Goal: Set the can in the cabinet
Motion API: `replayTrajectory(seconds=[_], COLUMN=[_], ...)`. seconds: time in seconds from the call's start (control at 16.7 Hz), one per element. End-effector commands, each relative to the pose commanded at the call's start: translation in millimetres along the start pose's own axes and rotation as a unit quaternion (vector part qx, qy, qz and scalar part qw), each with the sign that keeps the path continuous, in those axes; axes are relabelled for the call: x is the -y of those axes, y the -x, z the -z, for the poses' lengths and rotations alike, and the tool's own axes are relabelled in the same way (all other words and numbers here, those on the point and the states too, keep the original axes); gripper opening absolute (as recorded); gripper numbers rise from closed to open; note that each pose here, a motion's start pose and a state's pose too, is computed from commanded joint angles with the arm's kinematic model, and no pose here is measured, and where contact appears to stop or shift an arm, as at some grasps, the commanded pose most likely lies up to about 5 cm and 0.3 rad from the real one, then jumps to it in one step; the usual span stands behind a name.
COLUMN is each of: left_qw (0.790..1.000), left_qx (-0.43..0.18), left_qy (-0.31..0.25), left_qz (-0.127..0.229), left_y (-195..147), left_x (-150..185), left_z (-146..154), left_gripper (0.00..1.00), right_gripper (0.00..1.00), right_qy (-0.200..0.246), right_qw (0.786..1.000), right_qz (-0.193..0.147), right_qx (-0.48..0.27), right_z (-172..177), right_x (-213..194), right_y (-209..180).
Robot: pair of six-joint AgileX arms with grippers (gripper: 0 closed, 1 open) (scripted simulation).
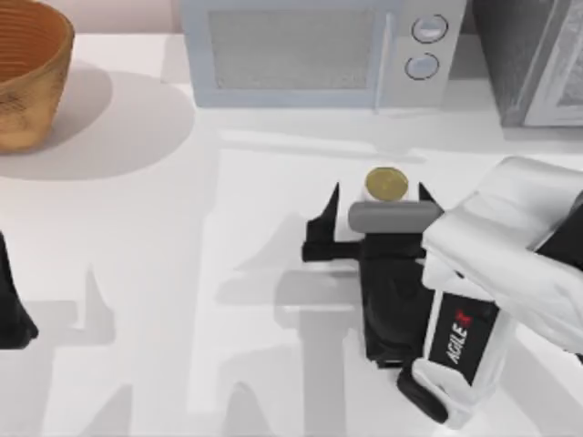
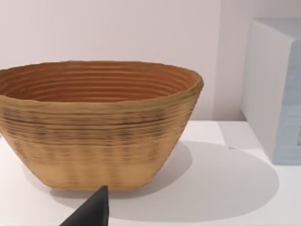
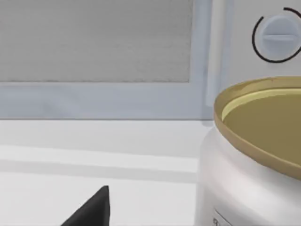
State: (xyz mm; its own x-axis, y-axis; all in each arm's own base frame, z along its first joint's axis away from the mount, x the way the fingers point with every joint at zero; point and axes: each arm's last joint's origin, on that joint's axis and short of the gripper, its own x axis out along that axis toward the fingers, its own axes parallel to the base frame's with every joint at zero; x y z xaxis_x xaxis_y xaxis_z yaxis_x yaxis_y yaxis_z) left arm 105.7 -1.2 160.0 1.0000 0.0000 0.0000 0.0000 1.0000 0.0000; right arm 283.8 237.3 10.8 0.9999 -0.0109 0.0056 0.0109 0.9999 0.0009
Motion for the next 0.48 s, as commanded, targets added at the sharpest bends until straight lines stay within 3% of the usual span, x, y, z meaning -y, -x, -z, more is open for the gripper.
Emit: replayTrajectory(seconds=[0.48], left_qw=[1.000], left_qx=[0.000], left_qy=[0.000], left_qz=[0.000], left_y=[0.0], left_x=[0.0], left_z=[0.0], left_gripper=[1.00], right_gripper=[0.32], right_qy=[0.000], right_qw=[1.000], right_qz=[0.000], right_qx=[0.000], right_z=[0.0], right_x=[0.0], right_y=[0.0])
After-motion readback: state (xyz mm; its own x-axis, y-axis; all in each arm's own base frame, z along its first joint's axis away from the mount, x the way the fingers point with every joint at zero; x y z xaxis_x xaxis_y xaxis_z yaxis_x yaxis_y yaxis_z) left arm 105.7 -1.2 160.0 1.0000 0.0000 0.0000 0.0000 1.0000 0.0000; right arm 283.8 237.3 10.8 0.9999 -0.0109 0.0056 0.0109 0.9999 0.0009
